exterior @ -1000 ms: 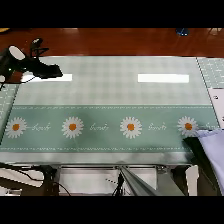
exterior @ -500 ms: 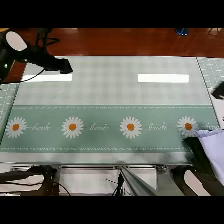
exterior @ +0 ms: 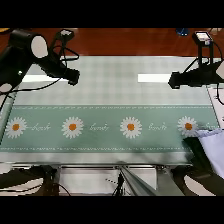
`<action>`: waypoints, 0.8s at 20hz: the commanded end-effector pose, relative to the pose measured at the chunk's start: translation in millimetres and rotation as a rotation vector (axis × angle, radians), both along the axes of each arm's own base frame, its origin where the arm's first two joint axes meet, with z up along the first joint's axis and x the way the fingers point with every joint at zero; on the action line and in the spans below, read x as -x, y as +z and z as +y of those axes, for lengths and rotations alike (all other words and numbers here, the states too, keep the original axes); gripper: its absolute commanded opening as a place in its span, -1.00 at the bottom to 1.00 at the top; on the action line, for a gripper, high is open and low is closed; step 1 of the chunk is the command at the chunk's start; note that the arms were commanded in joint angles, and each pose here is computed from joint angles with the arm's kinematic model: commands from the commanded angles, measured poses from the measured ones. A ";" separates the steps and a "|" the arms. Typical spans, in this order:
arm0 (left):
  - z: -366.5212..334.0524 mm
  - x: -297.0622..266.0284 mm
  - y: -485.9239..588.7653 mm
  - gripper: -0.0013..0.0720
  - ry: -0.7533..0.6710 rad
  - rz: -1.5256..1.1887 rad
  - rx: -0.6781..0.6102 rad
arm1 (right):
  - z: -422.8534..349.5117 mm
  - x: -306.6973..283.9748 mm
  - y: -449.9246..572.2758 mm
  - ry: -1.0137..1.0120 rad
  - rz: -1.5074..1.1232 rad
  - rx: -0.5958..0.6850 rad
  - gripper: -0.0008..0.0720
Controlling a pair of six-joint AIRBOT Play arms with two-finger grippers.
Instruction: Fold the shirts.
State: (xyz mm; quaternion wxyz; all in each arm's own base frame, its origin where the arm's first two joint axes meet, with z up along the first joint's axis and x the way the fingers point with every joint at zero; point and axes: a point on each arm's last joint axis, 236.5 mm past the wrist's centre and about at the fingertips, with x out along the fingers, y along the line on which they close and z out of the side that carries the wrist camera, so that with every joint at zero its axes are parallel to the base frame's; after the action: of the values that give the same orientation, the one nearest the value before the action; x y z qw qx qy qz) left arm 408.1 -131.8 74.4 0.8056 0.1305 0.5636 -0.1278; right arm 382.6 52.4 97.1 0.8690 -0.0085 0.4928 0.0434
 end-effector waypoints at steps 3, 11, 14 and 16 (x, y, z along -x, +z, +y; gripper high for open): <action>0.9 3.8 -0.3 0.99 0.014 0.009 -0.016 | 7.4 0.2 -1.9 0.017 0.005 0.001 0.69; 0.7 3.3 -2.9 0.99 0.014 0.014 -0.018 | 7.4 0.2 -1.9 0.017 0.005 0.001 0.69; 0.6 3.1 -4.2 0.99 0.014 0.017 -0.019 | 7.4 0.2 -1.9 0.017 0.005 0.001 0.69; 0.7 3.0 -5.0 0.99 0.014 0.019 -0.020 | 7.4 0.2 -1.9 0.017 0.005 0.001 0.69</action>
State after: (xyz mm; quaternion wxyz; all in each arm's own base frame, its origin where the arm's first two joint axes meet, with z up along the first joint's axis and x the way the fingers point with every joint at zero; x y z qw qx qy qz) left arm 405.0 -131.0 70.8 0.8007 0.1333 0.5719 -0.1180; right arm 382.3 59.2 95.0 0.8673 -0.0125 0.4951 0.0496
